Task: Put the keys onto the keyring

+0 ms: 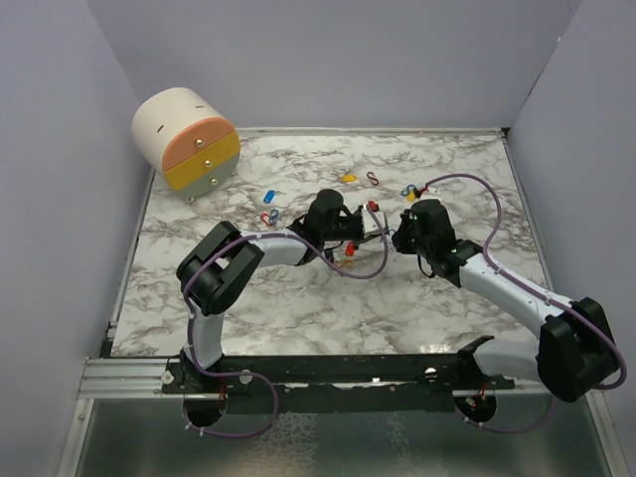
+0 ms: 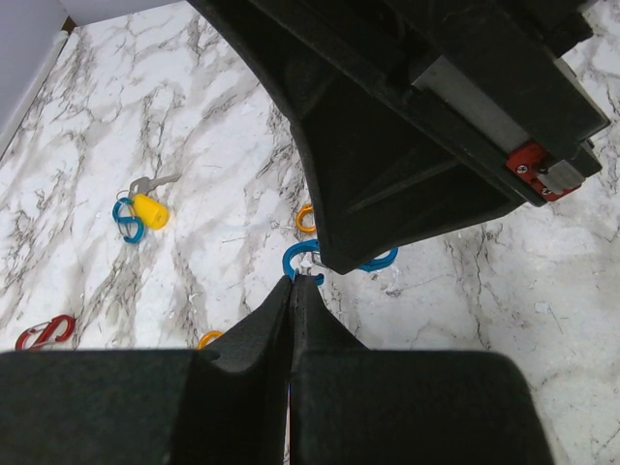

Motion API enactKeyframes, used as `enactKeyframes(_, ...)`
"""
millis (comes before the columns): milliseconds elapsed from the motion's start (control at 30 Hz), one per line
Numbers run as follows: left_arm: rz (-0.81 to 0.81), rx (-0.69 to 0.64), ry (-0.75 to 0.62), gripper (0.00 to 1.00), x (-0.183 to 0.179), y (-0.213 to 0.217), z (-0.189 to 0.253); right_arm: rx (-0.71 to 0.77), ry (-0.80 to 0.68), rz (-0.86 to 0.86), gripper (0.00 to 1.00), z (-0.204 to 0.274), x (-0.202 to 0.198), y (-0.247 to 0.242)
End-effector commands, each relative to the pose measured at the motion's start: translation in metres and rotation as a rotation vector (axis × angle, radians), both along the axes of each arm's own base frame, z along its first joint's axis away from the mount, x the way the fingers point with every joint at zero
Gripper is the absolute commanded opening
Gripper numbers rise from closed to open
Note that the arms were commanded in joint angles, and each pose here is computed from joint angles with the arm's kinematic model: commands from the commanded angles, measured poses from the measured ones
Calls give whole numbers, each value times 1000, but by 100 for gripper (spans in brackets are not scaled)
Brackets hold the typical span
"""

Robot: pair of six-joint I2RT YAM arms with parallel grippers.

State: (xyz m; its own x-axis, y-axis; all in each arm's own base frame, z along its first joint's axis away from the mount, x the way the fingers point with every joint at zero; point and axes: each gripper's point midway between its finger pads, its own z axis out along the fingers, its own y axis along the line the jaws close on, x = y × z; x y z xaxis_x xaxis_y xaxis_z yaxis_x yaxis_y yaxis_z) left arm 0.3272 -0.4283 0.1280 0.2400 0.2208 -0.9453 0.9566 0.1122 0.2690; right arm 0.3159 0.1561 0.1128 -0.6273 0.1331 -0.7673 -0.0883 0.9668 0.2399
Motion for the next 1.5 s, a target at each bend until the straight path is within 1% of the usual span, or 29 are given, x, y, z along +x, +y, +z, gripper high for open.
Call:
enactKeyframes(0, 31, -32, -47, 0, 14, -2, 12, 3, -13, -1, 1, 6, -1, 1)
enactKeyframes(333, 30, -33, -48, 0, 12, 0, 14, -10, -12, -15, 1, 6, -1, -2)
enactKeyframes(367, 30, -34, -49, 0, 12, 0, 14, -14, -8, -25, 8, 6, -1, -4)
enactKeyframes(400, 29, -34, -51, 0, 12, 1, 15, -21, -8, -35, 22, 6, 0, -6)
enactKeyframes(433, 31, -35, -51, 0, 12, 1, 16, -22, -10, -41, 33, 6, 0, -7)
enactKeyframes(467, 32, -36, -54, 0, 12, 2, 17, -20, -13, -44, 41, 8, 0, -7)
enactKeyframes(533, 36, -35, -55, 0, 12, 3, 17, -16, -21, -51, 55, 10, 0, -9)
enactKeyframes(600, 40, -37, -57, 0, 13, 5, 19, -17, -27, -60, 60, 12, 0, -10)
enactKeyframes(800, 59, -39, -62, 0, 16, 10, 23, -29, -47, -126, 62, 19, -2, -23)
enactKeyframes(933, 123, -36, -50, 0, 26, 23, 24, -37, -66, -160, 63, 23, -1, -30)
enactKeyframes(1000, 199, -38, -31, 0, 37, 35, 25, -45, -60, -163, 64, 21, -1, -31)
enactKeyframes(1100, 355, -58, 18, 0, 60, 60, 29, -42, -55, -154, 64, 19, -1, -29)
enactKeyframes(1233, 562, -123, 94, 0, 86, 104, 34, -31, -60, -140, 64, 20, 1, -26)
enactKeyframes(1400, 772, -224, 233, 0, 111, 157, 30, -15, -65, -102, 64, 20, 1, -19)
enactKeyframes(1467, 831, -267, 288, 0, 117, 174, 29, -10, -67, -88, 64, 19, 2, -16)
